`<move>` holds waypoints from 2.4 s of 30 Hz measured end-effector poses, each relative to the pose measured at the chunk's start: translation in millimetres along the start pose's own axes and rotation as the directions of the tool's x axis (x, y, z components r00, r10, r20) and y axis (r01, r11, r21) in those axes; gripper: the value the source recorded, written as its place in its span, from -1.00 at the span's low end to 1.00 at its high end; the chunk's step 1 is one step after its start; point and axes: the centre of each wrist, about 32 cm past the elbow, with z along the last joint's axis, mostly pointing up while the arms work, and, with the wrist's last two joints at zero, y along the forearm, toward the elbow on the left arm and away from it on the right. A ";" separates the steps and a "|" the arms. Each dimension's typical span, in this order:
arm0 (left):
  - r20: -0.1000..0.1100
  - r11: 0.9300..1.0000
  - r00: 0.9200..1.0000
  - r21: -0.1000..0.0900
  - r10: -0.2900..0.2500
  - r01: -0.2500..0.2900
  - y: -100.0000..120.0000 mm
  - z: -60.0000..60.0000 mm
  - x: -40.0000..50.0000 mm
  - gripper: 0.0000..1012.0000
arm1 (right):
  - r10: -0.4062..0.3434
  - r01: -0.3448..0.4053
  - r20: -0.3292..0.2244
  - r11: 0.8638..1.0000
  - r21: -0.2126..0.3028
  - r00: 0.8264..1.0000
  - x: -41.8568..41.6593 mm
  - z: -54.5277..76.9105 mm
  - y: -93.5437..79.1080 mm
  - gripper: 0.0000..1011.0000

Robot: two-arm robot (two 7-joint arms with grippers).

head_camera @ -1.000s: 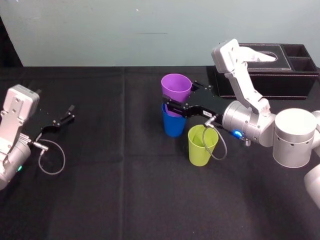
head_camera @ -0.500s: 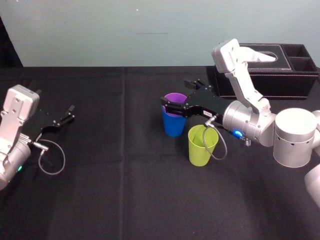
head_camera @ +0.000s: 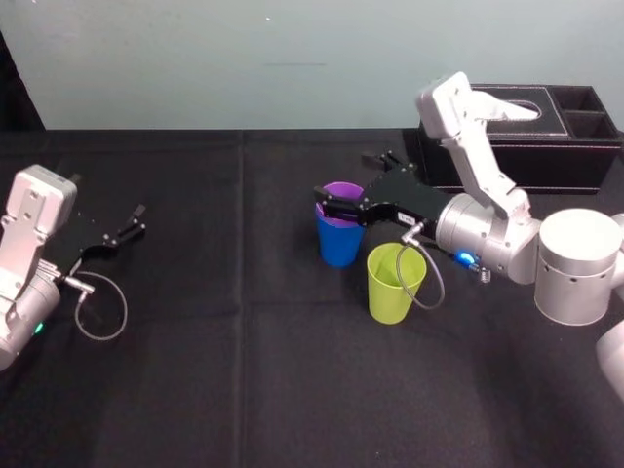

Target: Stack the three plastic cups sequentially using one hand.

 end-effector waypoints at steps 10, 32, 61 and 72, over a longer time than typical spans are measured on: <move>0.000 1.000 1.000 0.000 0.000 0.000 0.0 0.0 0.0 1.00 | 0.009 -0.008 -0.016 0.999 0.036 1.000 -1.3 5.4 -24.9 0.98; 0.000 1.000 1.000 0.000 0.000 0.000 0.0 0.0 0.0 1.00 | -0.019 0.019 -0.012 1.000 0.005 1.000 -22.0 -31.3 -135.8 0.98; 0.000 1.000 1.000 0.000 0.000 0.000 0.0 0.0 0.0 1.00 | -0.094 0.088 -0.066 0.992 -0.088 0.993 -62.8 -73.7 -142.4 0.98; 0.000 1.000 1.000 0.000 0.000 0.000 0.0 0.0 0.0 1.00 | -0.095 0.088 -0.079 0.992 -0.094 0.992 -62.2 -83.4 -129.0 0.98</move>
